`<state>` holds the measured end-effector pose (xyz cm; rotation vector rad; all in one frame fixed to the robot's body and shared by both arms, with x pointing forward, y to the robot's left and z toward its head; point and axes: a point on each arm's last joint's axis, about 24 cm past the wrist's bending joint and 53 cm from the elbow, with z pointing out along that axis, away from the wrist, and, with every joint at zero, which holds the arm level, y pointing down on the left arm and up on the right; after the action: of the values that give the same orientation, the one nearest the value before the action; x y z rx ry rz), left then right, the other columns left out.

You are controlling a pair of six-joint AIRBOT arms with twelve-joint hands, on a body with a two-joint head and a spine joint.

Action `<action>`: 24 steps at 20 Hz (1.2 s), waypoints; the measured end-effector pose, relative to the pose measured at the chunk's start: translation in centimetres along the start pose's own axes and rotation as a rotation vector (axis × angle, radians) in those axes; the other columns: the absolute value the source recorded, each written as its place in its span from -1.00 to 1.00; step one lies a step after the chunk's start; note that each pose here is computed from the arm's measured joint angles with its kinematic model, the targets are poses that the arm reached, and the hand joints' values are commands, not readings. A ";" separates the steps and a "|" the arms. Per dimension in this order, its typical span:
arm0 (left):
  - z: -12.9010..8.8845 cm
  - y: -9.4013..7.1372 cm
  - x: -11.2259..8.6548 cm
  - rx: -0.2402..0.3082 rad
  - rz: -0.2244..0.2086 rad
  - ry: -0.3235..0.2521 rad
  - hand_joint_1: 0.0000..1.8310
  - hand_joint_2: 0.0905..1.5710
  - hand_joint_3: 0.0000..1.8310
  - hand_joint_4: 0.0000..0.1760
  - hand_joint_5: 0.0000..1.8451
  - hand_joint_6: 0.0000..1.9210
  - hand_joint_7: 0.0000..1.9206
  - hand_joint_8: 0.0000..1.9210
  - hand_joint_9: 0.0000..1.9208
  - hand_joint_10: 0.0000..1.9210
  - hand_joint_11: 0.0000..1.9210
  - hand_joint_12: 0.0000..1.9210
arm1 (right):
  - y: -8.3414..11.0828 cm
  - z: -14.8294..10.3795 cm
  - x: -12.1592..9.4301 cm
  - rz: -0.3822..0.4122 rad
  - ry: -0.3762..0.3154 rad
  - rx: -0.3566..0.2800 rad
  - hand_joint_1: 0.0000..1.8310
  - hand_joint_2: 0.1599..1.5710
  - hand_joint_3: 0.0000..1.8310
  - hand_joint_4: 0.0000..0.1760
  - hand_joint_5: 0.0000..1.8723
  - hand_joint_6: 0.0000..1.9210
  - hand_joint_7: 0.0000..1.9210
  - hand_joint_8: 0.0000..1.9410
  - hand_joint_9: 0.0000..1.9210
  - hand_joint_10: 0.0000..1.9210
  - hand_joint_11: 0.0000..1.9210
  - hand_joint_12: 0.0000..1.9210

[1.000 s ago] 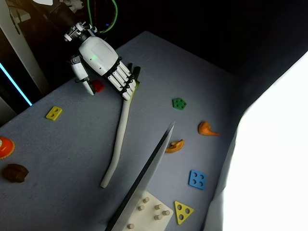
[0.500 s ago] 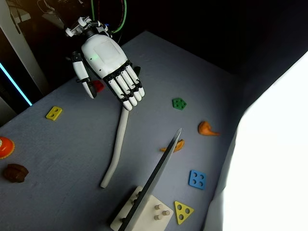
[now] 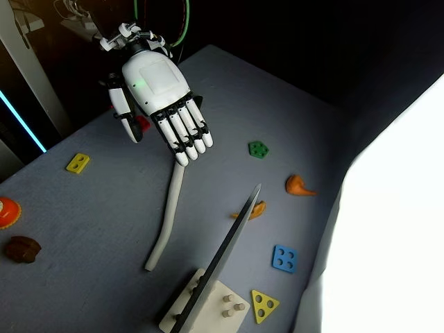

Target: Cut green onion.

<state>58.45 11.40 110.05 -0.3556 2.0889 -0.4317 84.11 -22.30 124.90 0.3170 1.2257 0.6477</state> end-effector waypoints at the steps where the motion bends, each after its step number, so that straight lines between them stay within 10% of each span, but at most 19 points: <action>1: 0.0 0.0 -0.2 0.002 -0.001 -0.004 -0.41 0.59 -1.00 -1.00 -0.82 -1.00 -0.78 -0.99 -0.85 -0.99 -1.00 -0.78 | 0.0 0.0 0.0 0.001 0.001 0.001 0.77 -0.11 -0.16 1.00 0.42 1.00 0.57 1.00 0.68 1.00 0.71 1.00; 16: 0.3 -1.0 -1.7 0.027 0.018 -0.005 -0.41 0.63 -1.00 -0.60 -0.92 -1.00 -0.86 -0.99 -0.90 -0.99 -1.00 -0.62 | 0.2 -0.1 1.0 0.004 0.046 -0.016 0.78 -0.22 0.01 1.00 0.58 1.00 0.66 1.00 0.73 1.00 0.75 1.00; 24: 0.3 -0.9 -1.9 0.030 0.028 -0.013 -0.41 0.65 -1.00 -0.82 -0.90 -1.00 -0.83 -1.00 -0.88 -0.99 -1.00 -0.67 | -0.4 -0.5 1.9 0.013 0.059 -0.010 0.82 -0.23 0.01 1.00 0.60 1.00 0.66 1.00 0.73 1.00 0.75 1.00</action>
<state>59.73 11.39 111.75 -0.3108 2.0704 -0.4422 84.12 -21.50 123.02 0.2996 1.2769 0.6781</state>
